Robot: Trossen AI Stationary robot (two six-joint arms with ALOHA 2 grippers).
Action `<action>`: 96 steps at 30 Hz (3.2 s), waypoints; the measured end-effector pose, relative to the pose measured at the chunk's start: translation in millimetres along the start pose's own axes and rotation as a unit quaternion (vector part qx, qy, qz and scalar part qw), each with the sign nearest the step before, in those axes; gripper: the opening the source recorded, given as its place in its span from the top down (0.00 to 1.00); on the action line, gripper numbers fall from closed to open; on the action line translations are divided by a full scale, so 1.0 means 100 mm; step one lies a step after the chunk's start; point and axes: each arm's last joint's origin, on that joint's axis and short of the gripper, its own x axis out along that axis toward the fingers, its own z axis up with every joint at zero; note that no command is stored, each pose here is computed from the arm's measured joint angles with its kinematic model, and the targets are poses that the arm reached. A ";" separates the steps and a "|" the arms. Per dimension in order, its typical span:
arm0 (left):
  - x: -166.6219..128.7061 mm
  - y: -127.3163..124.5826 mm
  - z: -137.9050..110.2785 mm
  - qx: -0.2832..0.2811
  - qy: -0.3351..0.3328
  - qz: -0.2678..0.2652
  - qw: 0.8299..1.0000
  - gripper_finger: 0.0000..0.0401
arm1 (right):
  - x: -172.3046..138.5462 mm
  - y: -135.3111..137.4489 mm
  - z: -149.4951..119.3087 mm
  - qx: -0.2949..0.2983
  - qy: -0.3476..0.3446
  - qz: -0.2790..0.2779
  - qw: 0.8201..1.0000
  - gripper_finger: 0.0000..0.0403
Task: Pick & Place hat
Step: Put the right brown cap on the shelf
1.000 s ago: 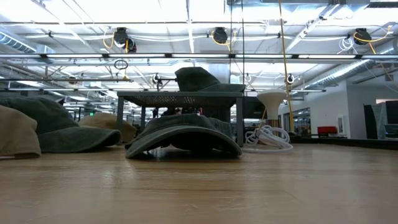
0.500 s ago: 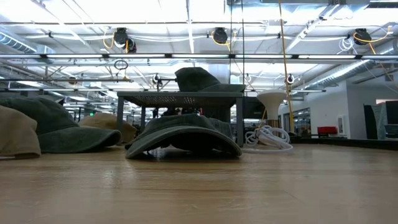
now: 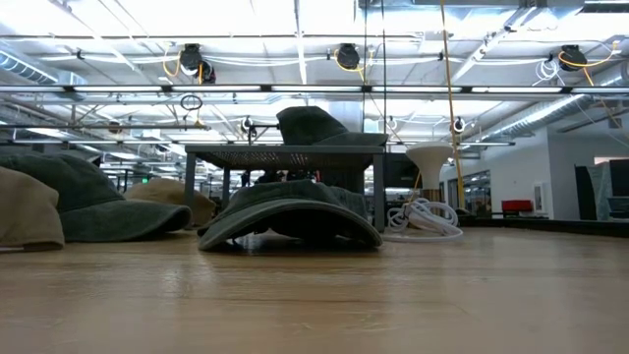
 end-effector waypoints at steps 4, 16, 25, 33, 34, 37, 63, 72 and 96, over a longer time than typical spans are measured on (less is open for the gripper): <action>-0.17 -0.10 0.13 0.055 -0.055 0.047 0.996 0.98 | -0.10 0.03 0.08 -0.032 -0.064 -0.060 0.996 0.62; -0.45 -0.37 0.49 0.237 -0.240 0.122 0.933 0.98 | -0.18 0.04 0.13 -0.088 -0.098 -0.113 0.985 0.63; -0.36 -0.35 0.58 0.340 -0.319 0.153 0.871 0.98 | -0.03 0.03 0.09 -0.079 -0.100 -0.097 0.987 0.63; -0.09 -0.23 0.52 0.360 -0.377 0.143 0.841 0.98 | 0.33 0.04 0.06 -0.103 -0.173 -0.058 0.978 0.65; -0.05 -0.23 0.50 0.368 -0.385 0.141 0.835 0.98 | 0.37 0.03 0.07 -0.097 -0.194 -0.054 0.975 0.65; 0.07 -0.20 0.44 0.407 -0.393 0.138 0.813 0.98 | 0.53 -0.01 0.08 -0.095 -0.248 -0.025 0.964 0.65; 0.42 -0.35 0.18 0.447 -0.332 0.075 0.827 0.98 | 0.67 0.03 0.05 -0.189 -0.285 0.040 0.939 0.68; 0.43 -0.35 0.17 0.431 -0.330 0.067 0.837 0.98 | 0.63 0.09 0.09 -0.202 -0.323 0.054 0.923 0.68; 0.49 -0.34 0.12 0.384 -0.322 0.085 0.862 0.98 | 0.63 0.11 0.08 -0.189 -0.331 0.041 0.924 0.82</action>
